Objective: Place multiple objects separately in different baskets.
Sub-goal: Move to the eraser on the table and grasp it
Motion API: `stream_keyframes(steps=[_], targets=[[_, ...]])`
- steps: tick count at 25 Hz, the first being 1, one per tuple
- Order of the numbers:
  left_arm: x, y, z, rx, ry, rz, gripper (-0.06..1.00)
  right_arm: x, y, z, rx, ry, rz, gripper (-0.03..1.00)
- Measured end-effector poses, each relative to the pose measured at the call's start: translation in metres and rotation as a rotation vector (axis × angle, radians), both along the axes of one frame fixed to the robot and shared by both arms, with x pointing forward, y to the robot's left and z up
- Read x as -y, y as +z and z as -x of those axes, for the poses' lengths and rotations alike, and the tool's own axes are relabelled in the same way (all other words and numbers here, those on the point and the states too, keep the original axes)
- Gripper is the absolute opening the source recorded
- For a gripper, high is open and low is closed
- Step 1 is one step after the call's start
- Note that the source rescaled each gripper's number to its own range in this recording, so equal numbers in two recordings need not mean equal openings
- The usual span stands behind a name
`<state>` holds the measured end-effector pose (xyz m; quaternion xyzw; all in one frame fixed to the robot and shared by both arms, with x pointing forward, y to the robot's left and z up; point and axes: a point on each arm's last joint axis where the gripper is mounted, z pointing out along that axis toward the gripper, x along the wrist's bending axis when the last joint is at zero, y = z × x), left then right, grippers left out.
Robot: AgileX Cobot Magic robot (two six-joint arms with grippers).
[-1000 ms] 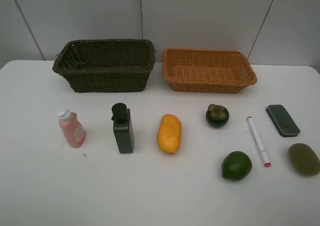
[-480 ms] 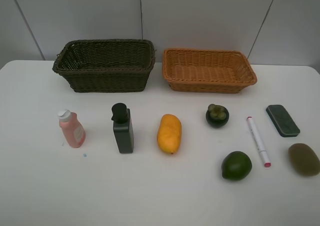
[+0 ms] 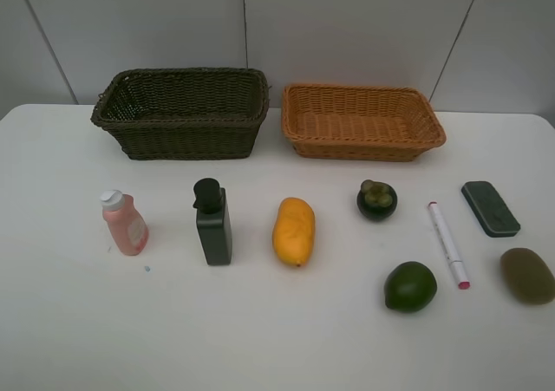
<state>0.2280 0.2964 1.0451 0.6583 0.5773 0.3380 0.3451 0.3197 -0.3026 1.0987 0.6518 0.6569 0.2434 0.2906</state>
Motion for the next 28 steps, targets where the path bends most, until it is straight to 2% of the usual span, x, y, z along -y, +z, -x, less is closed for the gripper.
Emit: stream_keyframes(steps=[8, 16, 20, 28], targets=[[0.0, 0.0, 0.0, 0.0, 0.0, 0.0, 1.0, -0.004, 0.009, -0.067, -0.146, 0.001, 0.027, 1.0], [0.0, 0.0, 0.0, 0.0, 0.0, 0.0, 1.0, -0.004, 0.002, -0.132, -0.277, 0.033, 0.093, 1.0], [0.0, 0.0, 0.0, 0.0, 0.0, 0.0, 1.0, 0.011, -0.012, -0.157, -0.356, 0.022, 0.121, 1.0], [0.0, 0.0, 0.0, 0.0, 0.0, 0.0, 1.0, 0.044, -0.065, -0.194, -0.505, 0.022, 0.063, 1.0]])
